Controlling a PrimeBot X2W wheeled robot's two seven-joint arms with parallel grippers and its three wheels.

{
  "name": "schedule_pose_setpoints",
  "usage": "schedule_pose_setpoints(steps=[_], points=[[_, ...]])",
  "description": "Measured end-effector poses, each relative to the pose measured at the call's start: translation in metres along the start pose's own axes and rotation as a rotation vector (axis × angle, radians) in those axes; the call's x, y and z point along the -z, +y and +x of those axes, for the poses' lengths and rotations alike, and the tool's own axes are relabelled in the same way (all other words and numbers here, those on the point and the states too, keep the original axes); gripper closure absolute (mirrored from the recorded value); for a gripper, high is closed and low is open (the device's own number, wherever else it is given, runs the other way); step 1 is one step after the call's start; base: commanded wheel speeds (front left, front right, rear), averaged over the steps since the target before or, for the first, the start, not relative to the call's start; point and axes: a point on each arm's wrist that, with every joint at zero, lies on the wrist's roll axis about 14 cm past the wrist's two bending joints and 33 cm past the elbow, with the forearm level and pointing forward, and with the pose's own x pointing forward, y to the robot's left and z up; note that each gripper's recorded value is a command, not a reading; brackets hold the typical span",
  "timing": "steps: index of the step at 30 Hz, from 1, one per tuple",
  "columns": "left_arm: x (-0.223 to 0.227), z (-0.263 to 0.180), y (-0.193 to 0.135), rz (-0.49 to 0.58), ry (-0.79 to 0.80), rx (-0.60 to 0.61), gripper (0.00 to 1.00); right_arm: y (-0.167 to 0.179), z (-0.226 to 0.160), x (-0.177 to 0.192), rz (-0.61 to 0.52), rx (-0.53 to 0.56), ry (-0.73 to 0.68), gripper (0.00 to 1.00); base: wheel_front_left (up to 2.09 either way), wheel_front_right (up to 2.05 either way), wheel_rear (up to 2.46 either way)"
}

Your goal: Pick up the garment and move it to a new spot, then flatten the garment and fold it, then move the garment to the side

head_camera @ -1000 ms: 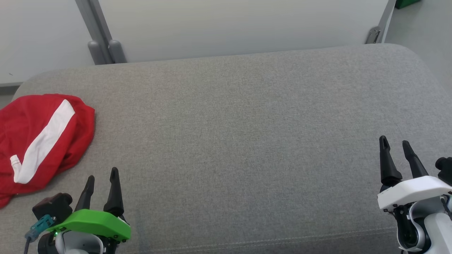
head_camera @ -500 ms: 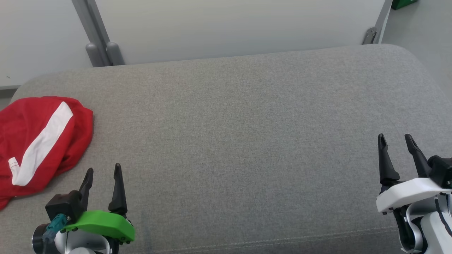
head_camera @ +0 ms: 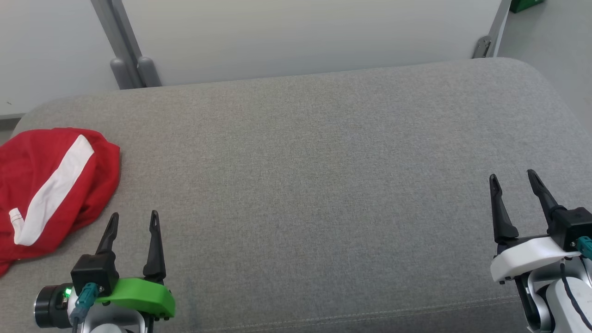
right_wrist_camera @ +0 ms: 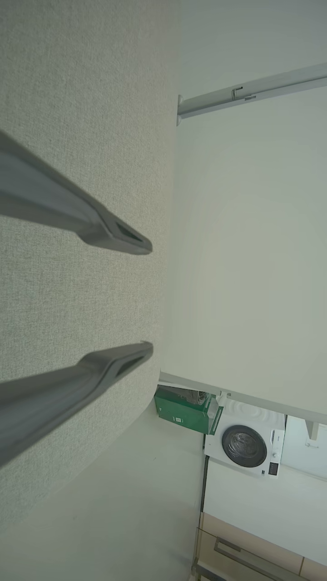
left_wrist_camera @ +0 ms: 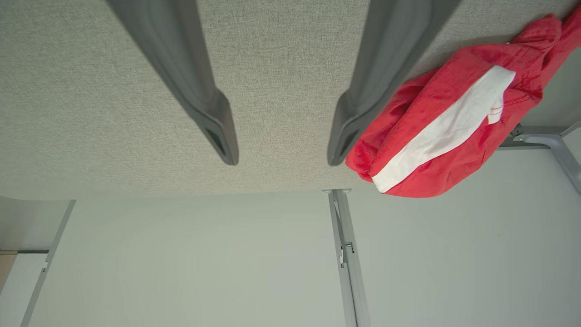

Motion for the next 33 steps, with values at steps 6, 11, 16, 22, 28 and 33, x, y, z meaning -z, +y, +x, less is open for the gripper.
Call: schedule_pose_setpoints(steps=[6,11,16,22,28,33], points=[[-0.001,0.0,0.006,0.009,-0.004,-0.015,0.0,-0.001,0.0,0.0,0.005,0.005,0.0,0.0,0.0,0.0,0.0],[-0.002,0.0,0.009,0.014,-0.005,-0.023,0.0,0.0,0.0,0.0,0.011,0.005,0.0,0.0,0.0,0.0,0.0],[-0.001,0.0,0.008,0.011,-0.003,-0.02,0.0,-0.001,0.002,0.001,0.014,0.009,0.002,0.0,0.0,0.0,0.0],[0.001,-0.005,0.013,0.013,0.002,-0.036,0.0,0.005,0.008,0.001,0.017,-0.009,-0.001,0.0,0.0,0.0,0.0],[-0.001,-0.014,0.026,0.021,0.0,-0.078,0.0,0.023,0.016,-0.001,0.029,-0.062,-0.006,0.0,0.0,0.0,0.0],[-0.004,-0.024,0.042,0.023,-0.008,-0.131,0.0,0.043,0.025,-0.002,0.04,-0.125,-0.013,0.0,0.0,0.0,0.0]])
